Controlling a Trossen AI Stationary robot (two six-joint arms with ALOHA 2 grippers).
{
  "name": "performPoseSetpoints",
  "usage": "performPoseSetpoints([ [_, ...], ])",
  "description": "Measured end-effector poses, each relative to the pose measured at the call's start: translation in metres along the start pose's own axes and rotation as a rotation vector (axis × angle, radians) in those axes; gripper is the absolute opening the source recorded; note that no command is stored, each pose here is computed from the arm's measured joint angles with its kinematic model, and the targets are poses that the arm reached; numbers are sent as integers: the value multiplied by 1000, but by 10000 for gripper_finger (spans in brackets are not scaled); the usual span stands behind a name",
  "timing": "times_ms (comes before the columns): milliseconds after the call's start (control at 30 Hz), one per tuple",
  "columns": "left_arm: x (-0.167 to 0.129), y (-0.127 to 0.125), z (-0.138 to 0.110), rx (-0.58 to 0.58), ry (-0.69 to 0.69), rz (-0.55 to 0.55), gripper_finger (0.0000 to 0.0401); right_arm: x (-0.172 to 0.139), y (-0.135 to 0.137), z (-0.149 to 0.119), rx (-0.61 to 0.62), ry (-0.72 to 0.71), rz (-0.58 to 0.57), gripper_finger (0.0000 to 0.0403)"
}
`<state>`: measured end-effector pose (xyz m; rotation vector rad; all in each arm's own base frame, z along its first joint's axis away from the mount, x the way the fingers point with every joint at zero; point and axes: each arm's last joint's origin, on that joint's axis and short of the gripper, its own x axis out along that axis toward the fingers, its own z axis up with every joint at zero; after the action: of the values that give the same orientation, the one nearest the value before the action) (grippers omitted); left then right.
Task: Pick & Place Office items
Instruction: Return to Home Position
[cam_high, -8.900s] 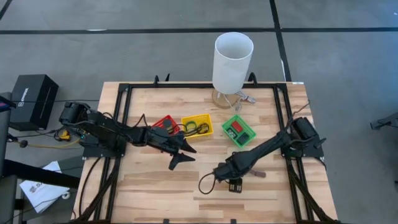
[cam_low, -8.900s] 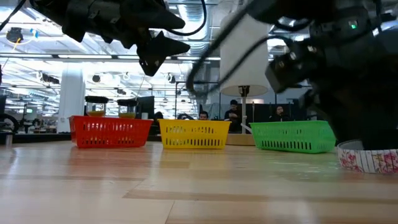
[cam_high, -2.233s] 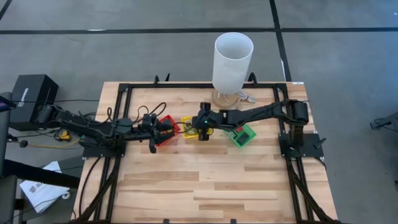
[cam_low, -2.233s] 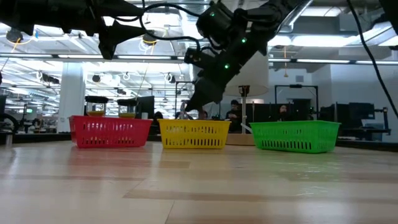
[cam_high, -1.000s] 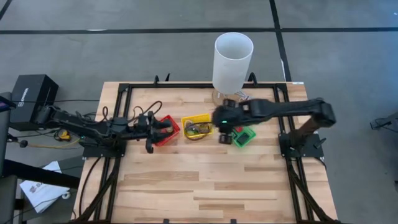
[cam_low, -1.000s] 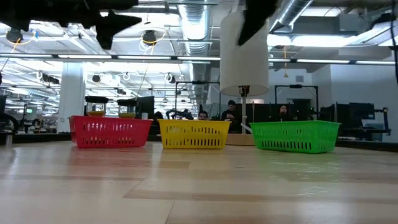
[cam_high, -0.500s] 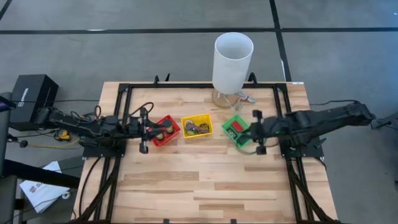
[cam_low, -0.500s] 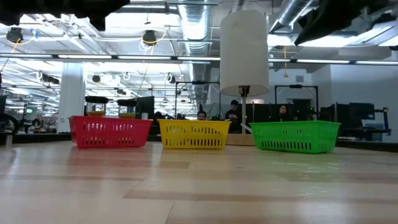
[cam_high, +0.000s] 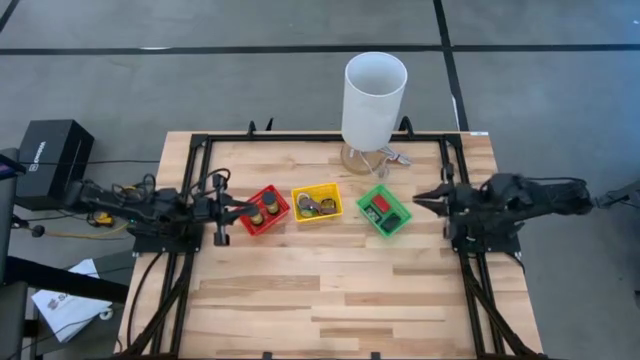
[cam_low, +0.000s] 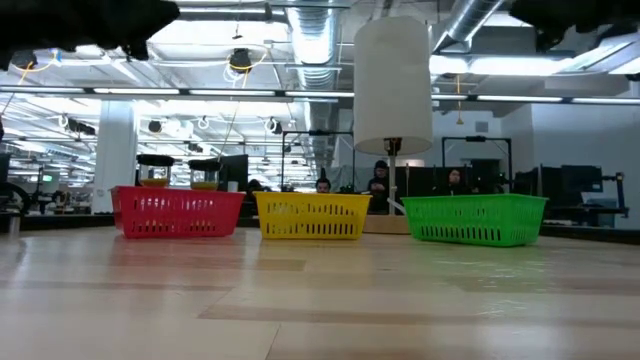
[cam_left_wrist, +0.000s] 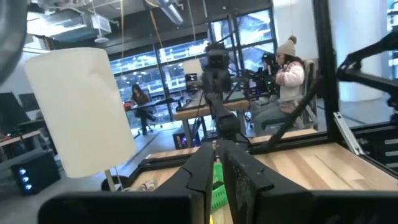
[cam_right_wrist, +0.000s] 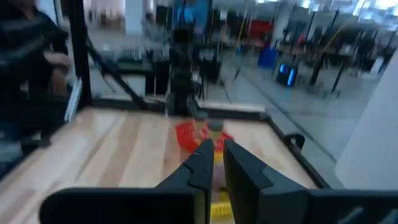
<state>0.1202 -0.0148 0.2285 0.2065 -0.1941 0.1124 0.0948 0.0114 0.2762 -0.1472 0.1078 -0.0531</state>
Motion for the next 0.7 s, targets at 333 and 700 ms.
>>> performPoseSetpoints([
  [333, -24, 2, -13, -28, -134, -28, 26, -19, 2, -39, 13, -252, 50, 23],
  [700, -32, 1, -27, -30, -115, -27, 22, -3, 10, -66, 24, -202, 72, 19],
])
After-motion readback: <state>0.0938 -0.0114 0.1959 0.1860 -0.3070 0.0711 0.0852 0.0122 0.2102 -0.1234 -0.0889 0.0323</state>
